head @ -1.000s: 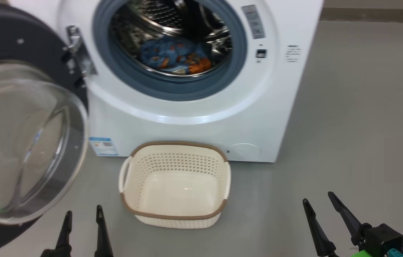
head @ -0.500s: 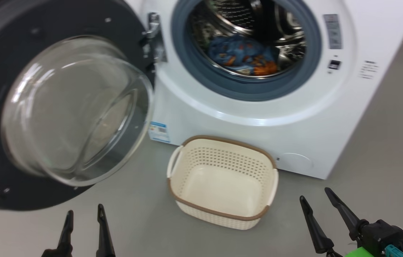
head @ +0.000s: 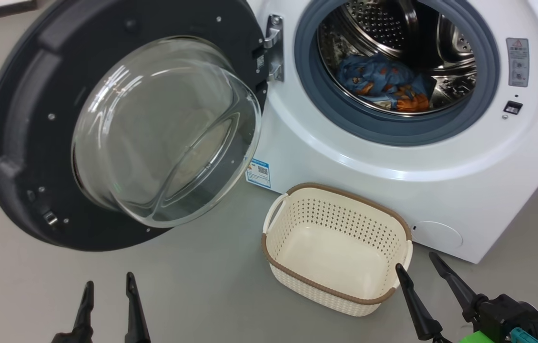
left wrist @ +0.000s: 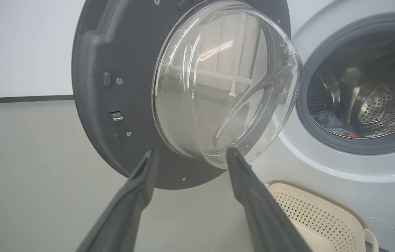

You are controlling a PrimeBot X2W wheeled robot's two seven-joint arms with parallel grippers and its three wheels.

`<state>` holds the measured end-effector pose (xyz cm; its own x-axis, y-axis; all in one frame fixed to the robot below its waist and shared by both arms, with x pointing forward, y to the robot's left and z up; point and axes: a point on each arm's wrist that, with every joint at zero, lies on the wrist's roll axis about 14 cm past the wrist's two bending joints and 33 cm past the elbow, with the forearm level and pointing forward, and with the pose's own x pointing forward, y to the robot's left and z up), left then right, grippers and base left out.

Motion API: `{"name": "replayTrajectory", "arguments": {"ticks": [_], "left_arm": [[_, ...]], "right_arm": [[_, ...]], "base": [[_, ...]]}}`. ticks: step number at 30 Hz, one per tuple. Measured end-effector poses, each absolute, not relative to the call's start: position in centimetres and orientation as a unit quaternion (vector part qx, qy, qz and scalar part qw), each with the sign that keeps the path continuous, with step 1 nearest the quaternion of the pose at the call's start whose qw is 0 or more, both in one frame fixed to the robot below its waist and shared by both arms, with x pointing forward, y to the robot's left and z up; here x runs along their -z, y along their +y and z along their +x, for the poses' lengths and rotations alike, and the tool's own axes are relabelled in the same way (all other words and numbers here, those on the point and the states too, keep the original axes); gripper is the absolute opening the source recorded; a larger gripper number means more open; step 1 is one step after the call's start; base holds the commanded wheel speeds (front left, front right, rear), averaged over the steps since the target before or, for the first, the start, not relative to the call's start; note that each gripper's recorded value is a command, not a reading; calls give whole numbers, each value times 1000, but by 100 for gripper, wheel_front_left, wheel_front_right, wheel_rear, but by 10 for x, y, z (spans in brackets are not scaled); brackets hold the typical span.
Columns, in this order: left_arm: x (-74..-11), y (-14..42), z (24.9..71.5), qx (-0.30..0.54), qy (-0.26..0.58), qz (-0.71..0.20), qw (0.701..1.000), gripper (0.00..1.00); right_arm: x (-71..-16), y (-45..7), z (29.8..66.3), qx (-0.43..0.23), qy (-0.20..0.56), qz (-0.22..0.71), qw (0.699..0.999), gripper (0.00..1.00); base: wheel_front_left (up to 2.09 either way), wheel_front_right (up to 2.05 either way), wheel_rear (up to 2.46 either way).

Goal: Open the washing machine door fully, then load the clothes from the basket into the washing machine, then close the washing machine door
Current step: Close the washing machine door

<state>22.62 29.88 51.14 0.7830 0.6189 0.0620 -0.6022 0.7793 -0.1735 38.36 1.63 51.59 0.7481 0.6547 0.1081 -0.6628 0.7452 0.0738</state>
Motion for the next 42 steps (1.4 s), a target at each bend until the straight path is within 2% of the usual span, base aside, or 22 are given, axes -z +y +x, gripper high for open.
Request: {"name": "replayTrajectory", "arguments": {"ticks": [16, 17, 18, 19, 26, 35, 42], "left_arm": [[-507, 315, 208, -363, -54, -79, 927, 100], [-506, 317, 205, -368, -53, -79, 925, 88], [-506, 320, 202, -376, -52, -81, 922, 19], [-506, 323, 200, -381, -53, -83, 919, 0], [-512, 355, 175, -437, -81, -132, 886, 0], [-526, 432, 115, -527, -187, -232, 796, 0], [-531, 484, 99, -552, -240, -269, 752, 0]], "right_arm": [[-513, 29, 383, -369, -32, 58, 927, 100], [-512, 30, 383, -370, -31, 58, 927, 100], [-511, 31, 383, -371, -30, 59, 926, 100], [-511, 31, 382, -372, -29, 59, 926, 100], [-510, 37, 383, -382, -28, 56, 922, 100], [-511, 39, 383, -386, -30, 54, 920, 100], [-512, 38, 382, -380, -30, 59, 923, 100]], "base": [[0, 0, 0], [0, 0, 0], [0, 0, 0], [0, 0, 0], [0, 0, 0], [0, 0, 0], [0, 0, 0]]}}
